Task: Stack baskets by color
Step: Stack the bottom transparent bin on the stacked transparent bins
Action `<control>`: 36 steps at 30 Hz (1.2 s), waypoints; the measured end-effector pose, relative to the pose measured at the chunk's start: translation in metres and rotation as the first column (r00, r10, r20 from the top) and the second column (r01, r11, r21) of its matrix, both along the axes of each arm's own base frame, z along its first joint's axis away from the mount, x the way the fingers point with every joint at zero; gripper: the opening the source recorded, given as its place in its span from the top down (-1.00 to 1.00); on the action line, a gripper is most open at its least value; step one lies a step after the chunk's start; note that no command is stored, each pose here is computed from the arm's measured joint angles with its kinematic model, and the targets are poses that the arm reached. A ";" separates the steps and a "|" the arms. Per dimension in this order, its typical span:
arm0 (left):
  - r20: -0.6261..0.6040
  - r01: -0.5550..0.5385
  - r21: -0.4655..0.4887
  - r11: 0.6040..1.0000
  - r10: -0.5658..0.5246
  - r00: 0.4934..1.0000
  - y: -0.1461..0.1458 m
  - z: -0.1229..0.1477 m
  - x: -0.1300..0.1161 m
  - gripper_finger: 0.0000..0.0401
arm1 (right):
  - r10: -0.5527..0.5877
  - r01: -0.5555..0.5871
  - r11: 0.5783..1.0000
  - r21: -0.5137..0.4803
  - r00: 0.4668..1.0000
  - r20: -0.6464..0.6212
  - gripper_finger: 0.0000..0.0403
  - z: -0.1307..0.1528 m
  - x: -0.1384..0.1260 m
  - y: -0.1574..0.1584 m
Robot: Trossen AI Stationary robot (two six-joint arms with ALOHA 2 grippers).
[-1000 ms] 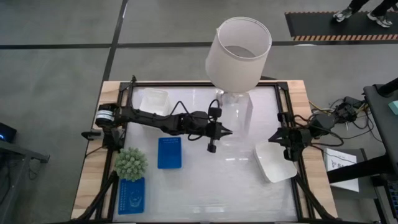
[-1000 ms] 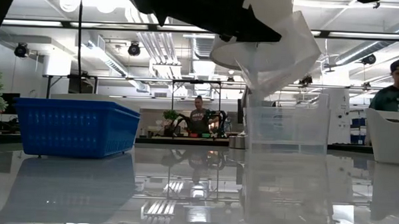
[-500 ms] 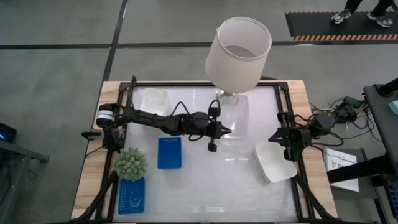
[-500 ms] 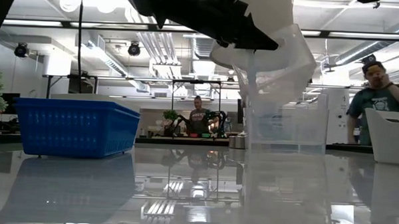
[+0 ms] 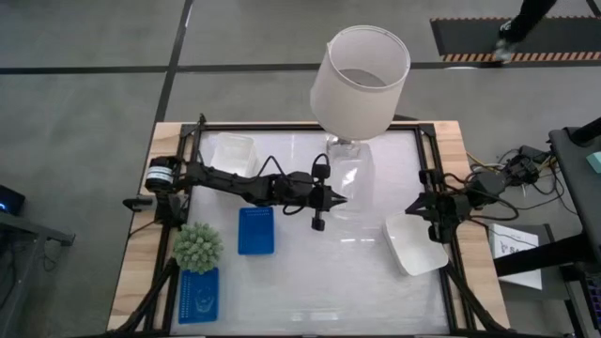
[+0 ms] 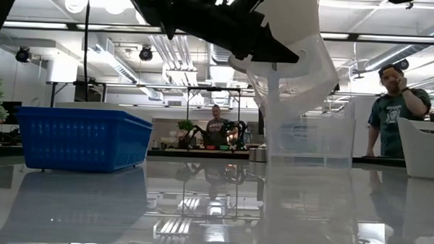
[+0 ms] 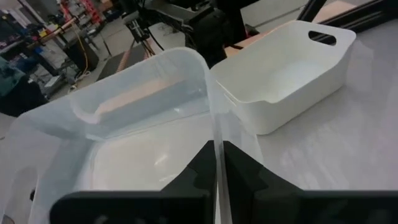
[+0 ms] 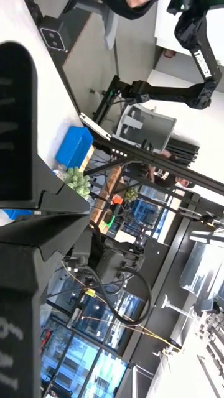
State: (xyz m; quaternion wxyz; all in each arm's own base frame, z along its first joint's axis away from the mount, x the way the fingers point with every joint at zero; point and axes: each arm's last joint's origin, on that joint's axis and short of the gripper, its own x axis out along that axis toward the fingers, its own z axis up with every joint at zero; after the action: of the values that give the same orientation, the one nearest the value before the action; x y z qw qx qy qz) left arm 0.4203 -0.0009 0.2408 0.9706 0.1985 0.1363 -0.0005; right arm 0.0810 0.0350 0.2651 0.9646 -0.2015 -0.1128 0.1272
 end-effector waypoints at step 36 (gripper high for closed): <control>-0.087 -0.026 -0.095 0.995 0.018 0.996 -0.003 -0.005 -0.006 0.17 | 0.002 -0.002 1.000 0.009 1.000 -0.007 0.96 -0.001 0.000 0.000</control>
State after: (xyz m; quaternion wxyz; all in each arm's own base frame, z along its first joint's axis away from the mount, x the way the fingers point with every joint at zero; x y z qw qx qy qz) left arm 0.4147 -0.0037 0.2363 0.9722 0.1499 0.1800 -0.0050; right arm 0.0812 0.0352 0.2645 0.9657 -0.1967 -0.1102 0.1285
